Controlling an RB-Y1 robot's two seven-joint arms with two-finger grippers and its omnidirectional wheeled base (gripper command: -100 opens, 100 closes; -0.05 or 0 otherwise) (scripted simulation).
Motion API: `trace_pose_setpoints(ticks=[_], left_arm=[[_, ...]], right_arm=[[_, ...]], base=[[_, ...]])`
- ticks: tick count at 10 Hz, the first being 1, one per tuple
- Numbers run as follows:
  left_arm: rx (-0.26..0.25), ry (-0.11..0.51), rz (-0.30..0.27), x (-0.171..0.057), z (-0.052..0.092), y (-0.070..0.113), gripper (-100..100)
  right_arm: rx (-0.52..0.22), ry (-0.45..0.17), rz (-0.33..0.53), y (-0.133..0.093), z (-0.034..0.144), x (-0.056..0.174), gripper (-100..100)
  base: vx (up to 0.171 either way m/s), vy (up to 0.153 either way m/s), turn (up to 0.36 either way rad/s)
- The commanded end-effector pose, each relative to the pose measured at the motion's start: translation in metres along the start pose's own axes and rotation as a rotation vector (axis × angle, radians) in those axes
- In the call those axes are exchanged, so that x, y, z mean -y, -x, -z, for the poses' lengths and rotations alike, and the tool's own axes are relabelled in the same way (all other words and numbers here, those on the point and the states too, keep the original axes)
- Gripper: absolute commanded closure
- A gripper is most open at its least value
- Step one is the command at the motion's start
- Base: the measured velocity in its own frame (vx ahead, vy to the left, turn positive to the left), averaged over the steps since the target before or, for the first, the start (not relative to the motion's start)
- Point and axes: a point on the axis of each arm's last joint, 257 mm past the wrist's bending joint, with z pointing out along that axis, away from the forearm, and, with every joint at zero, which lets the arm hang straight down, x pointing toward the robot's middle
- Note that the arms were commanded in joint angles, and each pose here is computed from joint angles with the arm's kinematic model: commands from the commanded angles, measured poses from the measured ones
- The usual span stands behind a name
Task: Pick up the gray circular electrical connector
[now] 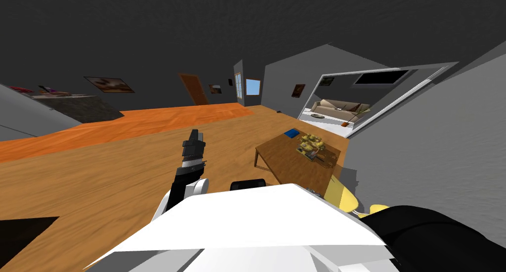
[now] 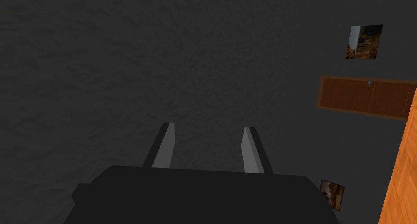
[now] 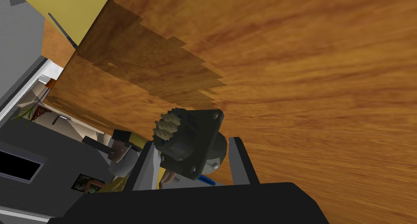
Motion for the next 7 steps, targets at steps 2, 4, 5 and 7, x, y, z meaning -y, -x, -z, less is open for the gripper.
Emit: trace_pose_setpoints(ticks=[2,4,5,7], left_arm=[[0.000,0.000,0.000,0.000,0.000,0.000,0],[0.000,0.000,0.000,0.000,0.000,0.000,0],[0.000,0.000,0.000,0.000,0.000,0.000,0],[0.000,0.000,0.000,0.000,0.000,0.000,0]], right_arm=[[-0.001,-0.001,-0.001,0.000,0.000,0.000,100],[-0.001,-0.001,0.001,-0.001,0.000,0.001,0],[-0.004,-0.004,0.001,-0.007,0.007,0.008,100],[-0.008,-0.006,-0.002,-0.013,0.016,0.016,100]], base=[[0.000,0.000,0.000],[0.000,0.000,0.000],[0.018,0.029,0.044],[0.023,0.054,0.028]])
